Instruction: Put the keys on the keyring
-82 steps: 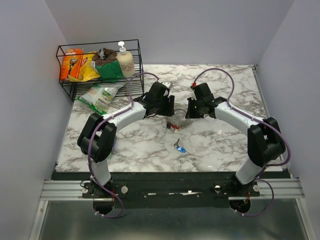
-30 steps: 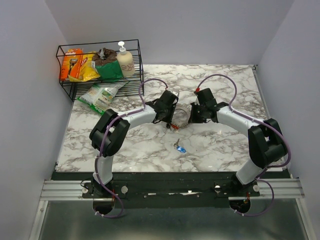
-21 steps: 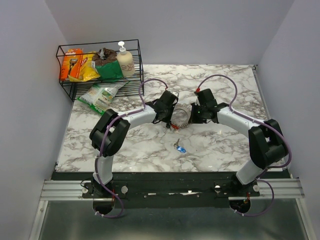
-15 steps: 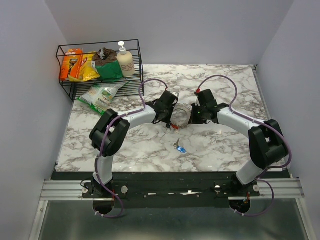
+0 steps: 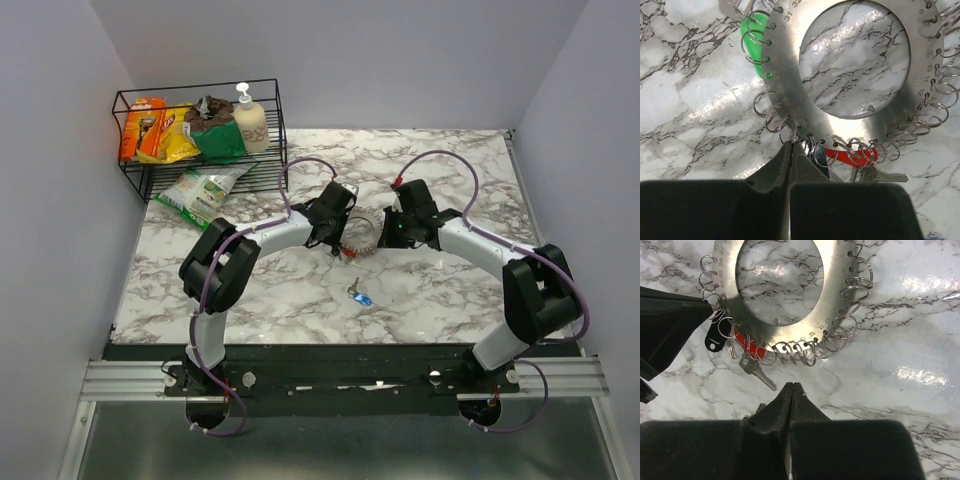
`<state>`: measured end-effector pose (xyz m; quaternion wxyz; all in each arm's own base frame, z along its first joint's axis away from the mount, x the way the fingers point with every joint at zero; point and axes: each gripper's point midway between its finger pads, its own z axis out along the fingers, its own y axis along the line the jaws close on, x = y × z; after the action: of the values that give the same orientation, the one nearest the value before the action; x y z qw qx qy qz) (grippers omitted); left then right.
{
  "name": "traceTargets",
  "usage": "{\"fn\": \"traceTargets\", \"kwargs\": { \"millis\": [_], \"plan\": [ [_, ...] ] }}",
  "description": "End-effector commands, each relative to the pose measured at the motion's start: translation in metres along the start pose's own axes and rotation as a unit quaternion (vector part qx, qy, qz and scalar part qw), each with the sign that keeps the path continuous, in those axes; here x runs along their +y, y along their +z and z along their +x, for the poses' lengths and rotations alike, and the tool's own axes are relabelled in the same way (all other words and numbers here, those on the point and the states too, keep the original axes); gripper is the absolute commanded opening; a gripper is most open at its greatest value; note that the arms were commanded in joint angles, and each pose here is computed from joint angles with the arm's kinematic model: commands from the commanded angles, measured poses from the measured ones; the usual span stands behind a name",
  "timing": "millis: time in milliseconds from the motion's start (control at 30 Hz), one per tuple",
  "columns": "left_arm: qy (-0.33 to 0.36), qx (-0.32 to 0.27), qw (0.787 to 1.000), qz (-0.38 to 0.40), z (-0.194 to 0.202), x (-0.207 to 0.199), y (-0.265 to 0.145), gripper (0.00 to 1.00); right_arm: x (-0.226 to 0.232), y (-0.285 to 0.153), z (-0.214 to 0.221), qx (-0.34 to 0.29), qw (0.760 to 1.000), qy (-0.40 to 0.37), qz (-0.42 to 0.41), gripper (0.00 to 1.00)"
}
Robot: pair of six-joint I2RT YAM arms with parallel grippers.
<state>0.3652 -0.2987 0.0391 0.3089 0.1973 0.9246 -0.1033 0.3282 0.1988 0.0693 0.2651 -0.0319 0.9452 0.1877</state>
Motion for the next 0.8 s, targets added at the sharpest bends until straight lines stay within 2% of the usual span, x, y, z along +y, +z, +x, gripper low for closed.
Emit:
{"fn": "traceTargets", "kwargs": {
  "millis": [0,400,533,767],
  "plan": [
    [0.012,0.007,1.0,-0.001,0.008,0.0,0.001,0.0,0.008,-0.01,-0.006,-0.02,0.999,-0.007,-0.024,0.09],
    [0.028,-0.045,0.999,0.009,-0.028,-0.002,-0.041,0.0,0.027,-0.029,-0.021,-0.055,0.995,-0.036,-0.072,0.13],
    [0.036,-0.067,0.997,0.01,-0.041,-0.001,-0.06,0.0,0.034,-0.039,-0.028,-0.074,0.993,-0.045,-0.086,0.23],
    [0.05,-0.108,0.993,0.021,-0.066,-0.003,-0.096,0.0,0.044,-0.061,-0.042,-0.12,0.985,-0.065,-0.109,0.52]
  ]
}}
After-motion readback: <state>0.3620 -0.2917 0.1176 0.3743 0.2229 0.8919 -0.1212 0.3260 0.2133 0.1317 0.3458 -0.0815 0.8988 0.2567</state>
